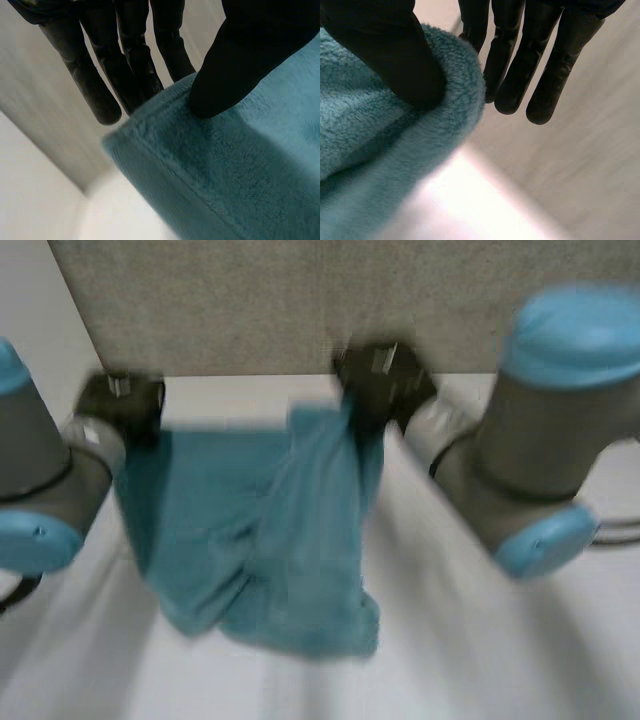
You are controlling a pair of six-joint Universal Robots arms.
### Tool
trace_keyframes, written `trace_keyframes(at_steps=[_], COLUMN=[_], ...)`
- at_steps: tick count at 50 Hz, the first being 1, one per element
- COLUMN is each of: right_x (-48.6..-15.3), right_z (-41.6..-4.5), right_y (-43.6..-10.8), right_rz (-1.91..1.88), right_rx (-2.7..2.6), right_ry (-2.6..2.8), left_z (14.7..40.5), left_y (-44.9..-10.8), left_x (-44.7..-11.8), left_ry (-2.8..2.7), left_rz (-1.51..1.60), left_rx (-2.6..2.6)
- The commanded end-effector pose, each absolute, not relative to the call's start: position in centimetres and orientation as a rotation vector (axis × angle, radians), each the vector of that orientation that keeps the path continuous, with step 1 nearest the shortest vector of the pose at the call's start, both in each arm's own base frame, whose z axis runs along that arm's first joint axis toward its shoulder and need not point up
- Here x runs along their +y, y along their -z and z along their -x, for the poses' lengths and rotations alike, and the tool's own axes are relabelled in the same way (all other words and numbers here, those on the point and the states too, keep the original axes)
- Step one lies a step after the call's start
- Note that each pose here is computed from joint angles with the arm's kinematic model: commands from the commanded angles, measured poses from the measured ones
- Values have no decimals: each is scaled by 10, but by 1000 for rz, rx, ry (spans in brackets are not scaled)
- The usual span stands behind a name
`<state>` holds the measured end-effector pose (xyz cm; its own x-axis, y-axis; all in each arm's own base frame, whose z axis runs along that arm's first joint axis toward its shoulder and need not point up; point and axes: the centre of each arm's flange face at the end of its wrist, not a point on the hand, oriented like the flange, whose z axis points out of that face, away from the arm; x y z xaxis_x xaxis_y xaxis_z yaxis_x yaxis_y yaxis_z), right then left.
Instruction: Fold the laundry
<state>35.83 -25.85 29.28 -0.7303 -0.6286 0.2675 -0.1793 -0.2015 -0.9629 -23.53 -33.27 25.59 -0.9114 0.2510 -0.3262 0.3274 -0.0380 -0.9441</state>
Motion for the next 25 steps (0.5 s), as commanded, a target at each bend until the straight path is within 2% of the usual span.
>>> trace_keyframes(at_steps=[1, 2, 6, 8, 9, 11, 12, 13, 14, 15, 17, 18, 20, 25], right_x=[-271, -272, -270, -265, -265, -265, -265, -263, -259, -259, -248, -247, -240, -253], right_z=[-319, -317, -319, -316, -316, -304, -304, -296, -287, -287, -271, -271, -255, -241], right_y=[-424, -422, -399, -370, -370, -331, -331, -309, -289, -289, -250, -250, -230, -240], right_rz=[684, 688, 782, 883, 884, 976, 976, 1037, 1102, 1103, 1269, 1270, 1460, 1526], right_rx=[1284, 1269, 1303, 1381, 1382, 1546, 1547, 1649, 1747, 1748, 1925, 1926, 2044, 2125], right_ry=[2499, 2497, 2406, 2307, 2306, 2168, 2167, 2084, 2002, 2001, 1811, 1810, 1665, 1664], left_z=[250, 248, 247, 250, 250, 255, 255, 255, 255, 255, 253, 253, 252, 251], left_y=[-378, -392, -393, -376, -376, -351, -351, -336, -336, -322, -295, -295, -279, -276], left_x=[-319, -315, -307, -303, -303, -296, -296, -293, -293, -290, -283, -283, -278, -276], left_ry=[2726, 2785, 2814, 2777, 2776, 2716, 2715, 2671, 2671, 2629, 2546, 2546, 2493, 2480], left_rz=[-329, -285, -266, -299, -299, -358, -358, -388, -388, -413, -465, -466, -491, -498], left_rx=[1640, 1563, 1529, 1598, 1599, 1703, 1704, 1762, 1763, 1818, 1908, 1908, 1965, 1975])
